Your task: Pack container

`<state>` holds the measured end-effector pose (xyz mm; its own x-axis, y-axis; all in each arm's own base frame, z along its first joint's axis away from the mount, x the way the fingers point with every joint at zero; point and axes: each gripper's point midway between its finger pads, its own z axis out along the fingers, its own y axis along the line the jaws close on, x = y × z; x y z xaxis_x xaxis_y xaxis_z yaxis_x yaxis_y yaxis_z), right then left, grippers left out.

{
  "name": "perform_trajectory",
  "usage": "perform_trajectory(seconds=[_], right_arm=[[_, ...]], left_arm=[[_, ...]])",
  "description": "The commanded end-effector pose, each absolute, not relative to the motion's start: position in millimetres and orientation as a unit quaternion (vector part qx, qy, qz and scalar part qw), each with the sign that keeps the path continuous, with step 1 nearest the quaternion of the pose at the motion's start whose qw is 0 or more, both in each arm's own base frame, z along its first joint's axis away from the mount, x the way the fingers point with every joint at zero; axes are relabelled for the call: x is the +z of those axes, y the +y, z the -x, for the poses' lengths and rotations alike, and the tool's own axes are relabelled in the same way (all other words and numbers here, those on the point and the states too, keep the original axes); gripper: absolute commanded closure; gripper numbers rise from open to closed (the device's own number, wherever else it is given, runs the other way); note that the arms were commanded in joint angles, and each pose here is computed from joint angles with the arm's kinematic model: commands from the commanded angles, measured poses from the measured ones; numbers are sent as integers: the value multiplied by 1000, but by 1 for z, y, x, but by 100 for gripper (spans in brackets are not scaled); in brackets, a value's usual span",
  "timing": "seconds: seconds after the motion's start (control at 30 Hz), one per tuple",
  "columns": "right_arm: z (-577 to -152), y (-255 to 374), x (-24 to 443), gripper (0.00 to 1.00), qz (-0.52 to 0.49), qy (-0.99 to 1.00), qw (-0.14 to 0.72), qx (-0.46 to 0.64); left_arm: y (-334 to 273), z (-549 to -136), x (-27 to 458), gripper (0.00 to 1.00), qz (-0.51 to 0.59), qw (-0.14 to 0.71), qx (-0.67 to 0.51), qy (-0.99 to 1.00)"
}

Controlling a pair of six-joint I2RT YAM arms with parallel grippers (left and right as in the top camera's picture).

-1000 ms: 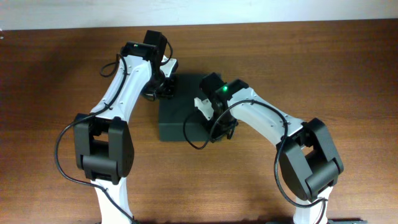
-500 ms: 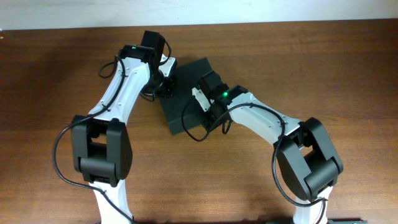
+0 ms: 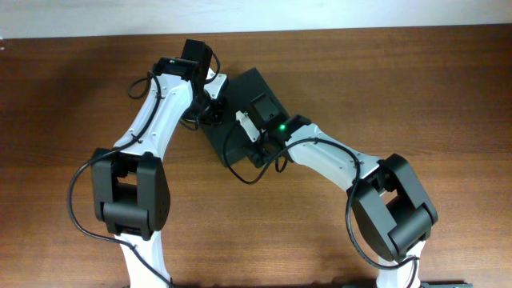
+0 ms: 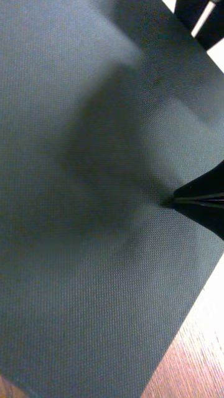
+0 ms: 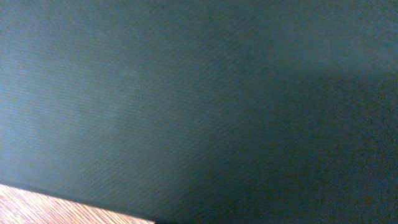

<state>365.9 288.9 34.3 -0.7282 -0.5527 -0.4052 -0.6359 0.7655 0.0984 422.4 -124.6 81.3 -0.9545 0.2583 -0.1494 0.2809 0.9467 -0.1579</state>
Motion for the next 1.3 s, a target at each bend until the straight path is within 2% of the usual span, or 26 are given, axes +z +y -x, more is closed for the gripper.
perform_trajectory(seconds=[0.0,0.23,0.43,0.67,0.7,0.8,0.87,1.0,1.1,1.27], right_arm=[[-365,302,43,96,330,914,193,133],[-366,252,29,96,301,940,154,47],[-379,194,25,96,181,976,118,33],[-394,141,25,96,93,989,95,70],[-397,139,26,96,87,988,98,80],[-409,150,34,96,120,975,124,141],[-422,153,39,96,131,967,151,159],[-441,160,49,96,136,955,193,177],[-447,168,56,96,142,947,211,197],[-456,170,61,96,145,941,231,201]], left_arm=[[-125,-402,54,97,-147,13,-90,985],[-123,-400,54,97,-146,10,-87,985],[-124,-396,57,85,-139,0,-90,986],[-128,-399,91,63,-130,6,-103,986],[-128,-401,98,58,-125,13,-103,987],[-129,-413,127,30,-109,48,-104,988],[-122,-422,148,29,-91,76,-90,989],[-91,-430,172,20,-47,112,-25,992],[-72,-425,170,20,-33,98,-2,995],[-38,-420,160,46,3,76,21,997]])
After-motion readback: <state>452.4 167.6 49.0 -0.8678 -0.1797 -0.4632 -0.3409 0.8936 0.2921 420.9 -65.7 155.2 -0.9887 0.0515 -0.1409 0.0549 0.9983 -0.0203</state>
